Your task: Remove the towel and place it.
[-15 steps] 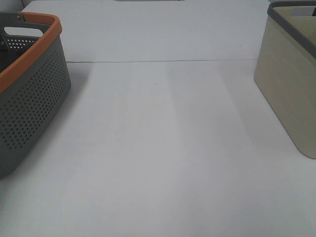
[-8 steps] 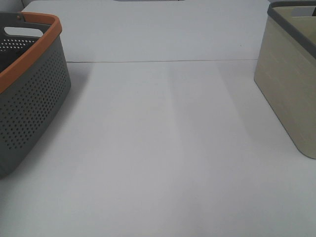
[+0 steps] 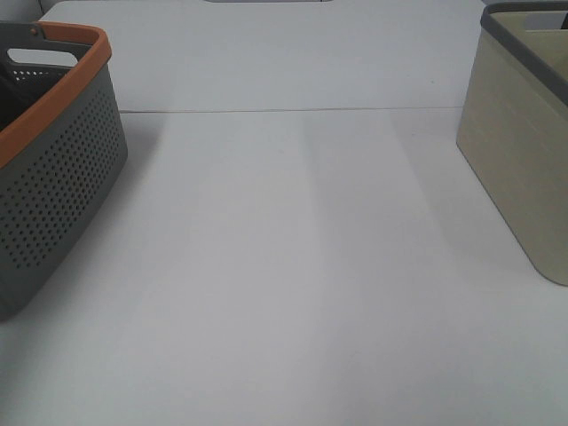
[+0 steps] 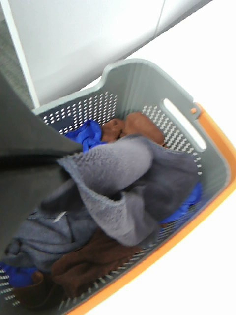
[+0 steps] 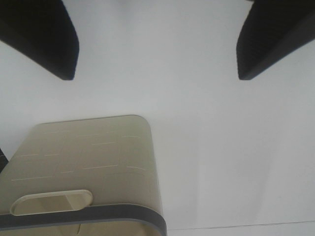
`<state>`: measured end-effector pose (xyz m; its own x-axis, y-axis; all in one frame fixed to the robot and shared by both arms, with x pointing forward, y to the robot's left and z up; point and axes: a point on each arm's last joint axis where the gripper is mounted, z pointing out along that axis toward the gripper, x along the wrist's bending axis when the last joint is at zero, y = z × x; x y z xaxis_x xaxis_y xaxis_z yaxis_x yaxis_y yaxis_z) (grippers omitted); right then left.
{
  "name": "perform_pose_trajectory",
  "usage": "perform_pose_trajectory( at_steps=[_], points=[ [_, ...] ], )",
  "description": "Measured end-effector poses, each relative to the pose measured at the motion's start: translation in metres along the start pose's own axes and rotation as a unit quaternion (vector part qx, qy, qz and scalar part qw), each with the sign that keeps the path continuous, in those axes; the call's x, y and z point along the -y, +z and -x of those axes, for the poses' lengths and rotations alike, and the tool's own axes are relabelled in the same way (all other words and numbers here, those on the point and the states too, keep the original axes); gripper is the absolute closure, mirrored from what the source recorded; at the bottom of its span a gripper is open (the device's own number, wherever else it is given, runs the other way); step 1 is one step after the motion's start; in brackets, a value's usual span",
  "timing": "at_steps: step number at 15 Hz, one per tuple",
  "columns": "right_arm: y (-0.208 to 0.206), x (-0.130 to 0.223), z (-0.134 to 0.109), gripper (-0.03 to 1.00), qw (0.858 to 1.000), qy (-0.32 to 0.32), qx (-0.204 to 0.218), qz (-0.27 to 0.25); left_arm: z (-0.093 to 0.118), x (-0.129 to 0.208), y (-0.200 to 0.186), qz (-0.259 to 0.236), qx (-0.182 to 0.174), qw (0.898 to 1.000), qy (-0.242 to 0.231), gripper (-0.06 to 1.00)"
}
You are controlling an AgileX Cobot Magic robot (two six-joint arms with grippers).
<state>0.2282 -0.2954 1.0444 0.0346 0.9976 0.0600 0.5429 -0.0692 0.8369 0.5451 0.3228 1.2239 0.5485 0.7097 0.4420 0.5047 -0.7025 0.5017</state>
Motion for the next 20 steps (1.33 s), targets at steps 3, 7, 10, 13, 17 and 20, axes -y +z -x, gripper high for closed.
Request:
perform_pose_trajectory(
  at_steps=[3,7,10,13,17,20],
  points=[
    [0.0,0.0,0.0,0.19,1.0,0.0,0.0,0.0,-0.007,-0.018,-0.032,0.078,-0.046,0.996,0.001,0.94],
    [0.0,0.0,0.0,0.19,1.0,0.0,0.0,0.0,-0.014,-0.046,-0.053,0.219,-0.084,0.972,0.015,0.94],
    [0.0,0.0,0.0,0.19,1.0,0.0,0.0,0.002,-0.006,-0.081,-0.065,0.342,-0.119,0.931,0.041,0.94],
    [0.008,-0.008,-0.005,0.19,0.999,-0.006,-0.023,-0.031,0.036,-0.139,-0.054,0.436,-0.13,0.885,0.093,0.94],
    [0.017,-0.026,-0.013,0.19,0.996,-0.037,-0.065,-0.057,0.07,-0.166,-0.006,0.422,-0.065,0.895,0.126,0.94],
    [0.021,-0.047,-0.021,0.19,0.99,-0.061,-0.106,-0.065,0.101,-0.181,0.016,0.414,-0.015,0.897,0.154,0.94]
  ],
)
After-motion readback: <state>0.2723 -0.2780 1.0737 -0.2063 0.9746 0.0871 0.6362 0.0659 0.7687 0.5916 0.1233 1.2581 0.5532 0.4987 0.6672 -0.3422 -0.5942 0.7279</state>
